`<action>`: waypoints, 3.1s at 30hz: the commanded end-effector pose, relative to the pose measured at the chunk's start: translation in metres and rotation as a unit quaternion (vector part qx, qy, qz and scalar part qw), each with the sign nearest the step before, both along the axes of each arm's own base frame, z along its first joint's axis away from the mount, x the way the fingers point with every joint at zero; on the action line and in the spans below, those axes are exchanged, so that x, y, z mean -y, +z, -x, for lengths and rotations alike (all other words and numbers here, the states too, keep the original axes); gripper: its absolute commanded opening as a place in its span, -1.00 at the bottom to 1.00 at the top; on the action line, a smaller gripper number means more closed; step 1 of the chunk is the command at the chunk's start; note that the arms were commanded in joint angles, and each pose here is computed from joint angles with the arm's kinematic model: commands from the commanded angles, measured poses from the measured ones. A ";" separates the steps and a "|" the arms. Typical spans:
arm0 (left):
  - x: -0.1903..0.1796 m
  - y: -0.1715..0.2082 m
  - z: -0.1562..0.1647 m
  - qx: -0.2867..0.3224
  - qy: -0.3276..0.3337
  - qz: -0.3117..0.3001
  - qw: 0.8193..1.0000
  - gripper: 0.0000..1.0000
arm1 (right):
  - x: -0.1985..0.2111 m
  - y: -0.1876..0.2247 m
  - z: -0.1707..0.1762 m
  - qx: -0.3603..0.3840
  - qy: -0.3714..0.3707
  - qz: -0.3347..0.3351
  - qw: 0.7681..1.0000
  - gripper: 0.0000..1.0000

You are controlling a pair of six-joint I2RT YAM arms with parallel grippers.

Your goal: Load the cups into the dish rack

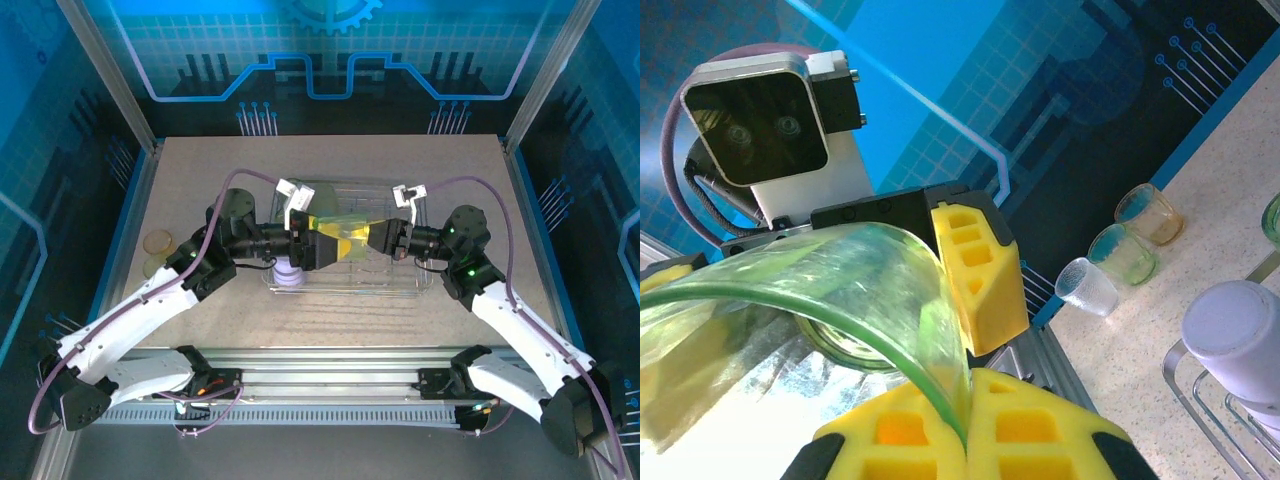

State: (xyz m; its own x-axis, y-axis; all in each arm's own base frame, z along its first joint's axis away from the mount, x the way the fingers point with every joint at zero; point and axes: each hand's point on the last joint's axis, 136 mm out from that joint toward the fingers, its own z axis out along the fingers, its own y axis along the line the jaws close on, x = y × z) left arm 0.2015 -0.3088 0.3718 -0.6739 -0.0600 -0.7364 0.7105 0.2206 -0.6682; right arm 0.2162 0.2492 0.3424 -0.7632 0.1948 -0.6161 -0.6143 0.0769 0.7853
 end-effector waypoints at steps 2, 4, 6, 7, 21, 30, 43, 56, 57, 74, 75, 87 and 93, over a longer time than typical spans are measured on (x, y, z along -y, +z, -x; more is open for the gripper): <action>0.002 0.016 0.006 0.010 -0.019 0.021 1.000 0.66 | -0.002 0.008 0.001 0.014 0.002 -0.008 1.000 -1.00; 0.003 0.014 0.005 0.007 -0.020 0.020 1.000 0.56 | -0.002 0.005 0.000 0.010 -0.002 -0.005 1.000 -1.00; 0.003 0.012 0.004 0.002 -0.019 0.016 1.000 0.48 | -0.003 0.004 -0.001 0.007 -0.004 -0.002 1.000 -1.00; 0.004 0.010 0.004 -0.002 -0.020 0.014 1.000 0.44 | -0.002 0.004 -0.002 0.005 -0.006 0.000 1.000 -1.00; -0.022 -0.032 -0.033 -0.031 0.117 -0.116 0.986 -0.16 | 0.031 -0.060 -0.026 -0.065 -0.137 0.198 0.968 -0.08; -0.058 -0.066 -0.056 -0.050 0.208 -0.261 0.941 -0.38 | 0.123 -0.111 -0.028 -0.141 -0.287 0.356 0.878 -0.03; -0.045 -0.119 -0.082 -0.088 0.199 -0.451 0.866 -0.40 | 0.153 -0.107 -0.021 -0.130 -0.335 0.365 0.859 -0.02; -0.026 -0.200 -0.092 -0.150 0.175 -0.548 0.804 -0.38 | 0.165 -0.110 -0.011 -0.123 -0.350 0.383 0.846 -0.02; -0.027 -0.206 -0.091 -0.153 0.172 -0.558 0.797 -0.37 | 0.165 -0.111 -0.010 -0.123 -0.351 0.384 0.845 -0.02; -0.034 -0.275 -0.093 -0.193 0.143 -0.648 0.722 -0.11 | 0.171 -0.110 -0.006 -0.119 -0.364 0.384 0.840 -0.03; -0.034 -0.279 -0.093 -0.195 0.140 -0.652 0.719 -0.09 | 0.171 -0.109 -0.005 -0.119 -0.365 0.384 0.840 -0.03; -0.038 -0.287 -0.102 -0.172 0.154 -0.662 0.713 0.58 | 0.178 -0.106 -0.004 -0.111 -0.383 0.383 0.833 -0.04; -0.034 -0.272 -0.105 -0.156 0.159 -0.642 0.733 0.79 | 0.179 -0.106 -0.005 -0.110 -0.388 0.381 0.832 -0.03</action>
State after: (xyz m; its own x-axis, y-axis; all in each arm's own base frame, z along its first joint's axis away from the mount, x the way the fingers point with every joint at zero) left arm 0.3061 -0.2758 0.0837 -0.9352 0.3425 -0.0898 0.3309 0.9356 0.1229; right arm 0.2216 0.0780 0.2398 -0.7074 0.2883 -0.6453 -0.0234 0.9030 0.4290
